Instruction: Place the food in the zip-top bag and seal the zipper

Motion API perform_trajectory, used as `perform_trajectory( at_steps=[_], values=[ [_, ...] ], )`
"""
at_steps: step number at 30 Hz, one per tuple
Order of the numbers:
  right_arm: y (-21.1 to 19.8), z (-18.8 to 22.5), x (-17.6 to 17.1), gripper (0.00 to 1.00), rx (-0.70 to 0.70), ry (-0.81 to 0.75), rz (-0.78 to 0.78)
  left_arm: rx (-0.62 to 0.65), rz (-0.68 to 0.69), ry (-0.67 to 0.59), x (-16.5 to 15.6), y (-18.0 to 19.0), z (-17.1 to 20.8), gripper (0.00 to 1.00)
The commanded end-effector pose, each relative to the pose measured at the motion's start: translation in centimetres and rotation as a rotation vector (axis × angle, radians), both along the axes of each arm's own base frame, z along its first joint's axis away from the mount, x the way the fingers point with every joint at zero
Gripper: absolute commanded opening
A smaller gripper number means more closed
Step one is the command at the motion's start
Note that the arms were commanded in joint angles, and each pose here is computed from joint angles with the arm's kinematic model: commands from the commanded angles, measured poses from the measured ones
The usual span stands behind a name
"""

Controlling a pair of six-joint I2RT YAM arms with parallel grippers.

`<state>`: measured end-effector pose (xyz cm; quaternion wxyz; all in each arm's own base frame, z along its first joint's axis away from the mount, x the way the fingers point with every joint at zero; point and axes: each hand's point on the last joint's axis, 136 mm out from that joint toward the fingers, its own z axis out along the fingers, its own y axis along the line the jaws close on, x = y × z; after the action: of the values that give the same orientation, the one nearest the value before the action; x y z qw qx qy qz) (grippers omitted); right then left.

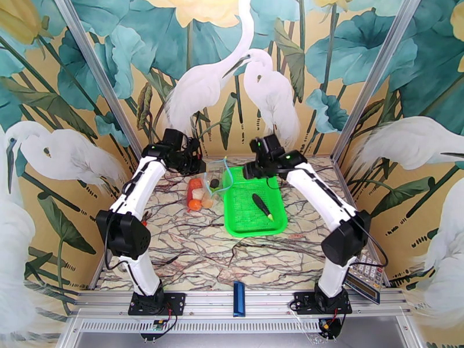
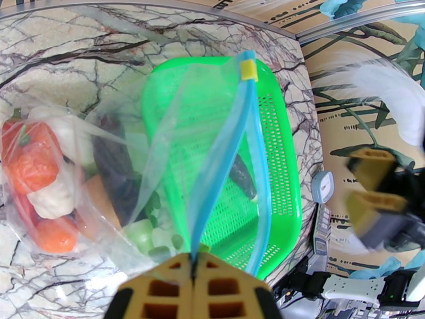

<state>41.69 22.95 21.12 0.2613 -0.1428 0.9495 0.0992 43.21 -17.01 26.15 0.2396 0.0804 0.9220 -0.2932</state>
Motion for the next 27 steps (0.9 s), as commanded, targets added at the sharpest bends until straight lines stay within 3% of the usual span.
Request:
perform_trajectory(
  at_steps=[1,9,27],
  values=[
    [-2.6,-5.6,-0.9,0.62,-0.212,0.116,0.025,-0.033,-0.007,-0.049,-0.6,-0.4,1.7,0.02],
    [-2.2,-10.9,0.1,0.7,-0.265,0.213,0.034,-0.036,-0.008,-0.026,-1.6,-0.4,0.7,0.03],
    [-1.6,-17.2,1.0,0.69,-0.236,0.358,0.019,-0.031,-0.017,-0.026,-1.9,-0.3,0.7,0.03]
  ],
)
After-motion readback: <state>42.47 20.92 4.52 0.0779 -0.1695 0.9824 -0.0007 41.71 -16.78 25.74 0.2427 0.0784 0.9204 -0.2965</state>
